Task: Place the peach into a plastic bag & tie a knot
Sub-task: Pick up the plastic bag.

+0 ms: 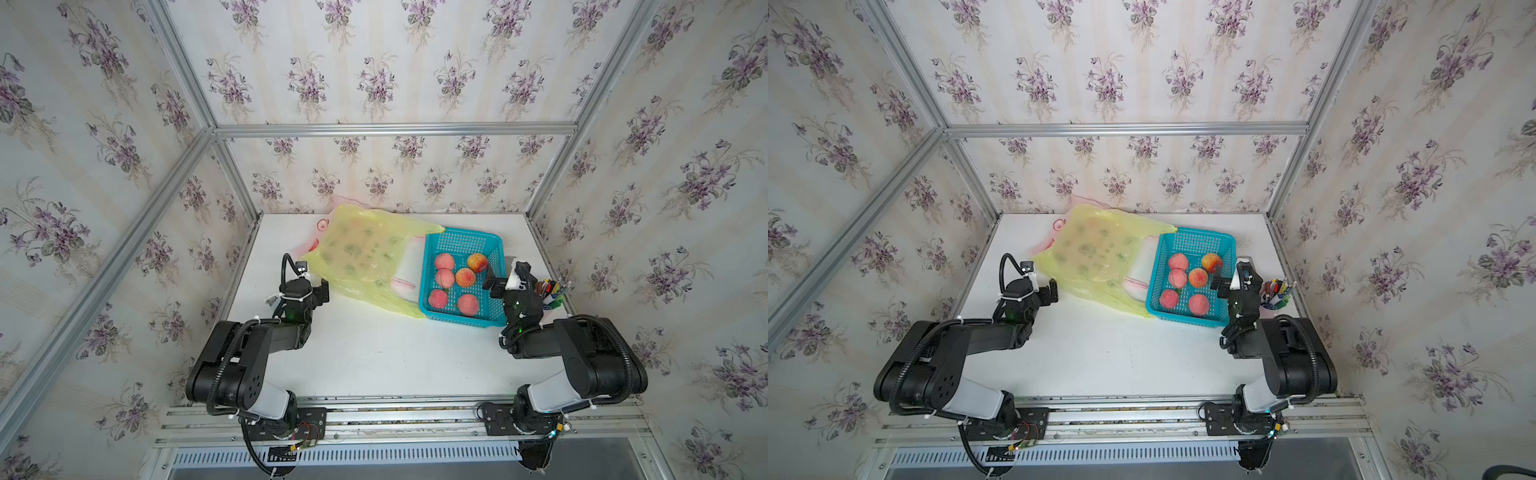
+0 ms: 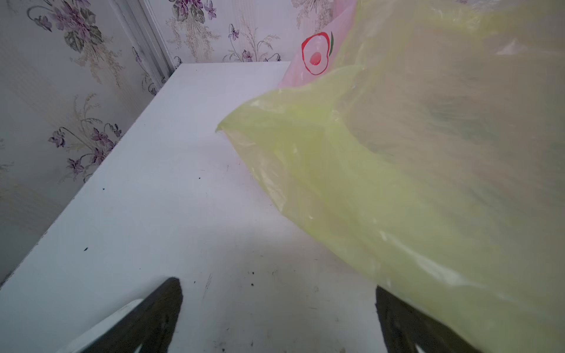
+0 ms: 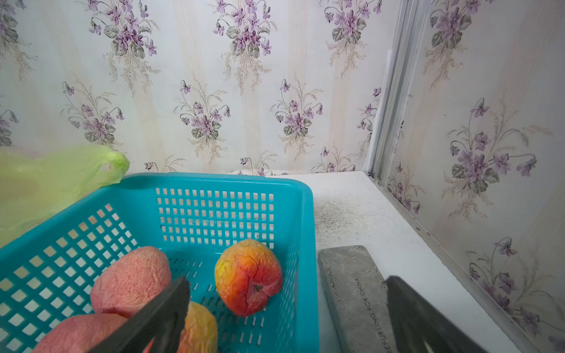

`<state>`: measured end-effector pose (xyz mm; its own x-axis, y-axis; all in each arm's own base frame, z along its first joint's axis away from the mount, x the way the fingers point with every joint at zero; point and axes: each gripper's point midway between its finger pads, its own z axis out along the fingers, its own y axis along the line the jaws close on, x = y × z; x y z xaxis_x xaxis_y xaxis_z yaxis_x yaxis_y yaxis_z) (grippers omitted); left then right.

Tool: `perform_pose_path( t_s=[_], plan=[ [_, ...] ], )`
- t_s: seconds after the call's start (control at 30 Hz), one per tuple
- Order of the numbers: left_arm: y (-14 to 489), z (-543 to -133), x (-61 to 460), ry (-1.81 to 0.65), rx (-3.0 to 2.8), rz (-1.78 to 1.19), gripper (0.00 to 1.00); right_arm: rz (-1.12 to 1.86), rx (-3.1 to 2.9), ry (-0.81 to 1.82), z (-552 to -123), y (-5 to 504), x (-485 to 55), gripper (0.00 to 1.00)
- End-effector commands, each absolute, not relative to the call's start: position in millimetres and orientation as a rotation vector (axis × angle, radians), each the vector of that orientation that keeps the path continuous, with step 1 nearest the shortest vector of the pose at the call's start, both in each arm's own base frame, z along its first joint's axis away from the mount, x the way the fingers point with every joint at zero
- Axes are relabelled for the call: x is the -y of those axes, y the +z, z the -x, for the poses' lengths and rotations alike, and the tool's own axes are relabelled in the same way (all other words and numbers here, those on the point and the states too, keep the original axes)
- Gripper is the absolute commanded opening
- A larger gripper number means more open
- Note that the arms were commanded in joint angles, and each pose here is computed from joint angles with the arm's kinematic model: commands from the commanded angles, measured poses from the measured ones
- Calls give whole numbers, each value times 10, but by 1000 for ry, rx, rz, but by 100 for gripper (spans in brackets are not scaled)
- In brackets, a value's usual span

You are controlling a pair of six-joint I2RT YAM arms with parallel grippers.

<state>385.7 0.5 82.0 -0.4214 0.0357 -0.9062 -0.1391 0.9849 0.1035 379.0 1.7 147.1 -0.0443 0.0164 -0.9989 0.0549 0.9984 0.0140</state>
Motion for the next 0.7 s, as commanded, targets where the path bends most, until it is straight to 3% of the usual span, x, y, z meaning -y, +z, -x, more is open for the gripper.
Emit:
perform_pose_path(
  t_s=[0.0, 0.53, 0.67],
  plan=[
    [920, -3902, -11, 200, -1956, 72, 99, -72, -1718, -1, -3755, 1204, -40, 100],
    [928, -3904, -8, 196, -1953, 71, 99, -73, -1717, 1, -3755, 1210, -39, 100],
    [1096, -3899, 21, 190, -2000, 51, 99, 50, -1751, 64, -3824, 1344, -244, 100]
  ],
)
